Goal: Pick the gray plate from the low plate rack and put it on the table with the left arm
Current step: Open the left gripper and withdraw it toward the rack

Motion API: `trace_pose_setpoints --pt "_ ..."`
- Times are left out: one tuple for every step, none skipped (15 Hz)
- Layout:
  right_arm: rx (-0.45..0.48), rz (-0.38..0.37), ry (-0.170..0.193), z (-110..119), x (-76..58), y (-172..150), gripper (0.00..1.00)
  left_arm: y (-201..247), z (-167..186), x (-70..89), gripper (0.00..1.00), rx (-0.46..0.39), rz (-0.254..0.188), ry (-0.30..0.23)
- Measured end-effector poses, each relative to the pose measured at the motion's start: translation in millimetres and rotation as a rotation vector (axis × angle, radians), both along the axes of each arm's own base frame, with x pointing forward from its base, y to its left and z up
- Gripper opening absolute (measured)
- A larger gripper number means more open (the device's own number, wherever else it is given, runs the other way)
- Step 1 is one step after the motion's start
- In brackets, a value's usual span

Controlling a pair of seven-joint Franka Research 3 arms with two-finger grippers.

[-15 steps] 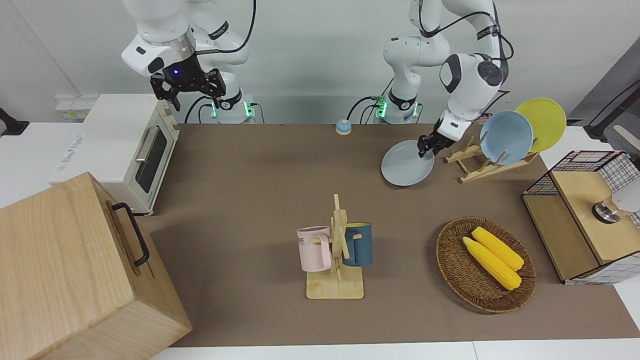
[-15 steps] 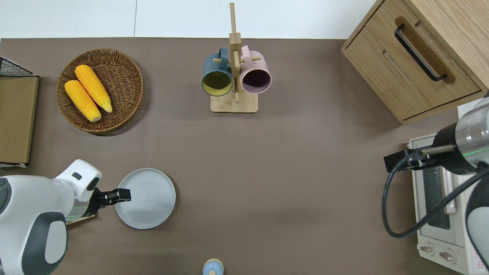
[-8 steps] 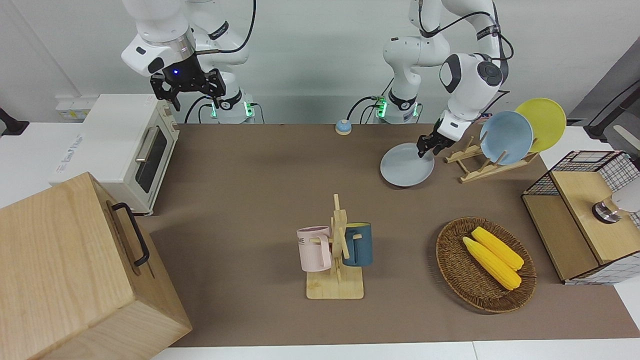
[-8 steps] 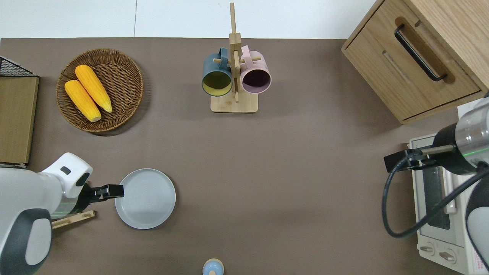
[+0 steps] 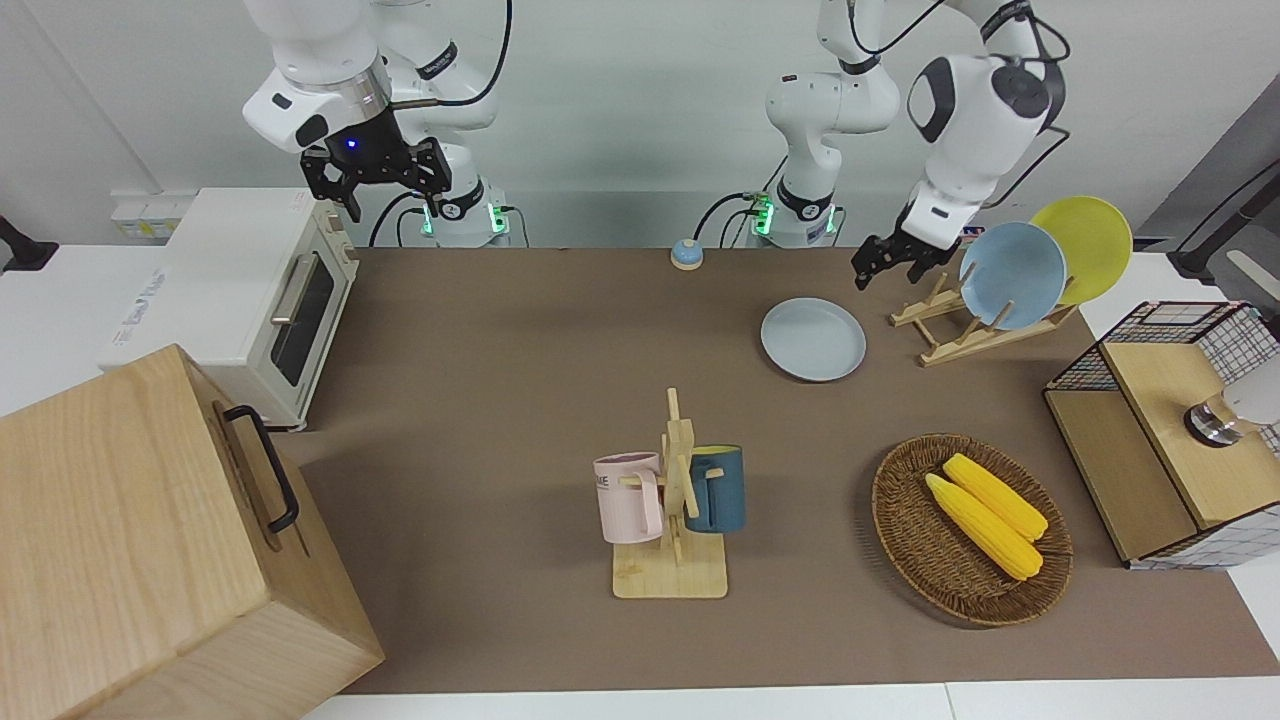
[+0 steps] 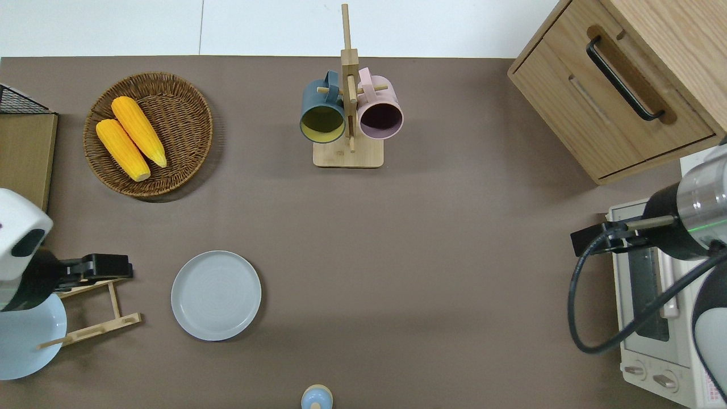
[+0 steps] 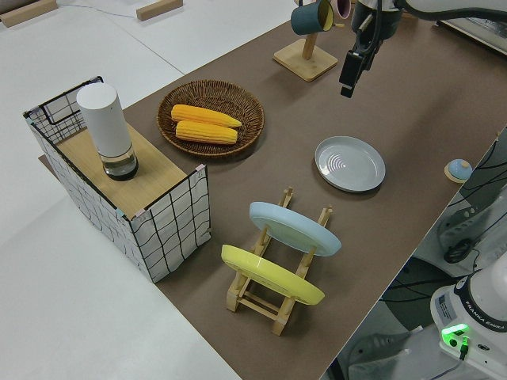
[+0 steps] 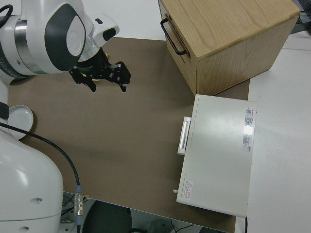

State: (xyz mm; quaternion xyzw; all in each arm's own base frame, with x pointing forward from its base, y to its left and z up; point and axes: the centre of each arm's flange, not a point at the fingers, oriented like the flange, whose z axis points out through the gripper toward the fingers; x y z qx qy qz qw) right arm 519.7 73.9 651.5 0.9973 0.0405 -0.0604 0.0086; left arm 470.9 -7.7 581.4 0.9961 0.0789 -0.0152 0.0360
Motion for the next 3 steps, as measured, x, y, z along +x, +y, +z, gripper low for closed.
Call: trace_pose_setpoints --pt "0.000 0.000 0.000 0 0.0 0 0.99 3 15 1.0 1.00 0.016 0.000 -0.012" --pt "0.000 0.000 0.000 0 0.0 0 0.99 6 26 1.9 1.00 0.040 -0.002 -0.026" --pt "0.000 0.000 0.000 0 0.0 0 0.99 7 34 2.7 1.00 0.068 -0.008 -0.037"
